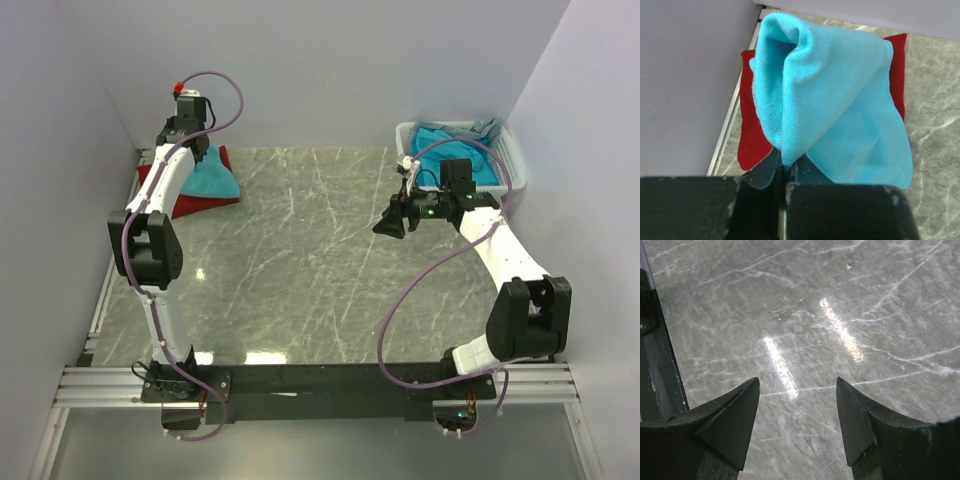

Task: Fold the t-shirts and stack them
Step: Neatly place the folded tshirt to the corner

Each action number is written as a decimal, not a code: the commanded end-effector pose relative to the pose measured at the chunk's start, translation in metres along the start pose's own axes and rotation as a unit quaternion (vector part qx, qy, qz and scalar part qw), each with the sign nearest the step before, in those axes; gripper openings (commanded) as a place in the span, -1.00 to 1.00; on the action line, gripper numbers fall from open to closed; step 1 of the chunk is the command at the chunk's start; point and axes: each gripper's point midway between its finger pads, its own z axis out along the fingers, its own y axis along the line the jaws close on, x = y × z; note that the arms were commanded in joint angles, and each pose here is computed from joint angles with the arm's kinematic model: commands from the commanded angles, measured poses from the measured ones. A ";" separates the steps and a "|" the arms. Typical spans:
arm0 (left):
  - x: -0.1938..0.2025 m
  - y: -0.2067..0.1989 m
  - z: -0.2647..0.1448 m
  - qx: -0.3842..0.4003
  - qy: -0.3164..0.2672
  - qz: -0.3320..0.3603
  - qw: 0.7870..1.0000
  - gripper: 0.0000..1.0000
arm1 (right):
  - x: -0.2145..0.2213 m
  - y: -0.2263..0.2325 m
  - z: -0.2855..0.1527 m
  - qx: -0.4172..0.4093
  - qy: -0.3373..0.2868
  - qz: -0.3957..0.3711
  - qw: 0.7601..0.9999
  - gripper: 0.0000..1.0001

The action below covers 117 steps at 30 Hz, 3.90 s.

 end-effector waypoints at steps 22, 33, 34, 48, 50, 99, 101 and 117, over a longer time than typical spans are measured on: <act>-0.085 -0.079 -0.108 0.167 -0.098 -0.039 0.980 -0.99 | -0.016 0.001 -0.005 -0.004 -0.015 -0.020 1.000 0.39; -0.093 -0.161 -0.163 0.333 -0.079 -0.095 0.935 -0.99 | -0.016 0.002 -0.006 -0.005 -0.014 -0.022 1.000 0.39; -0.089 -0.172 -0.162 0.350 -0.064 -0.114 0.928 -0.99 | -0.016 0.002 -0.006 -0.006 -0.014 -0.023 1.000 0.39; -0.080 -0.247 -0.180 0.504 0.031 -0.226 0.833 -0.99 | 0.006 -0.002 0.027 -0.047 -0.003 0.063 0.997 0.41; -0.077 -0.250 -0.181 0.510 0.039 -0.239 0.825 -0.99 | 0.008 -0.001 0.034 -0.050 0.007 0.066 0.997 0.41; 0.156 -0.235 -0.145 0.485 0.303 -0.334 0.749 -0.99 | 0.026 -0.055 0.035 0.067 0.024 0.099 0.993 0.45; 0.165 -0.233 -0.145 0.482 0.309 -0.330 0.751 -0.99 | 0.028 -0.064 0.049 0.093 0.031 0.119 0.988 0.48; 0.176 -0.228 -0.144 0.480 0.301 -0.302 0.767 -0.99 | 0.064 -0.096 0.135 0.141 0.118 0.252 0.950 0.59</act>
